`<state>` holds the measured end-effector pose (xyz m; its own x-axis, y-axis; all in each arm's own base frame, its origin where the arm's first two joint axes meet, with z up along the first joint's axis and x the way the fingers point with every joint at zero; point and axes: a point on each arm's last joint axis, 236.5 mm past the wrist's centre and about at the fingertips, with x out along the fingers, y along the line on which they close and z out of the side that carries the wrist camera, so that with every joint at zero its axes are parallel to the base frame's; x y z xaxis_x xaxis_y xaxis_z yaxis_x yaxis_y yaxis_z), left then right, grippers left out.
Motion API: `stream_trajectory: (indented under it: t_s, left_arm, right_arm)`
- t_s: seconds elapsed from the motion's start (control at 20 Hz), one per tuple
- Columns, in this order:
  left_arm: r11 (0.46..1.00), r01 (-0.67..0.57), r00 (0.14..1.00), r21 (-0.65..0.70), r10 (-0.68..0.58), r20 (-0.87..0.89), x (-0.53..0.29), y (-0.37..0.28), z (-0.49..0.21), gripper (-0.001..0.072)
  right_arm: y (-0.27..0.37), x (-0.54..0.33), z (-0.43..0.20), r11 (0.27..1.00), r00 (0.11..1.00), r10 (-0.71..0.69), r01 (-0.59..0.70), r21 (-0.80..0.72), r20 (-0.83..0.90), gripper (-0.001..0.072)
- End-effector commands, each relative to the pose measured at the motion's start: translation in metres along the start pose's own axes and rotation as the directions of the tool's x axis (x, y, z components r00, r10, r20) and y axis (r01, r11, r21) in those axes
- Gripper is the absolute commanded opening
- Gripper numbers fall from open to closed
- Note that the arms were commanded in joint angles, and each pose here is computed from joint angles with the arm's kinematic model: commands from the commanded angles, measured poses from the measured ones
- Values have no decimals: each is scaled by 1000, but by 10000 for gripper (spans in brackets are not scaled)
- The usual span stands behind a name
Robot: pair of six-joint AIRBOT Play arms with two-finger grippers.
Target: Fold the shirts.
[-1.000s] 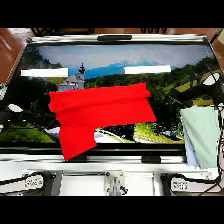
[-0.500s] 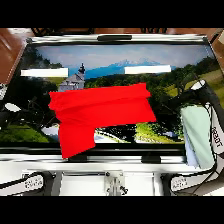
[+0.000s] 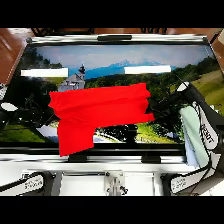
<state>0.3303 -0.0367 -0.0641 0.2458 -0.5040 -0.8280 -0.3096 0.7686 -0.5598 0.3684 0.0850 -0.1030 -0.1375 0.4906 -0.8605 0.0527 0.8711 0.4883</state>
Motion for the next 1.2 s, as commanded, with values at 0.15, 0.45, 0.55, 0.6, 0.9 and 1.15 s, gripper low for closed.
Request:
stream_trajectory:
  t_s: [0.15, 0.45, 0.55, 0.6, 0.9, 1.15]
  left_arm:
    - [995, 17, 1000, 94, -19, 21, -15, -16, 12, 31]
    - [832, -73, 832, 550, -253, 493, -230, -185, 95, 32]
    - [702, -242, 614, 670, -425, 665, -363, -271, 69, 33]
    - [647, -333, 479, 686, -510, 714, -427, -307, 37, 34]
    - [570, -479, 69, 668, -734, 675, -576, -369, -164, 34]
    - [620, -529, 74, 579, -646, 760, -565, -335, -190, 34]
  right_arm:
    - [29, 10, -9, 995, 999, -24, 20, -95, -35, 59]
    - [137, -209, 29, 880, 830, 32, 241, -409, 557, 59]
    - [210, -351, 0, 806, 519, 165, 419, -418, 839, 59]
    - [244, -415, -36, 761, 339, 245, 513, -397, 908, 59]
    - [303, -564, -285, 744, -248, 436, 640, -192, 865, 58]
    - [260, -526, -311, 758, -136, 277, 640, -129, 951, 59]
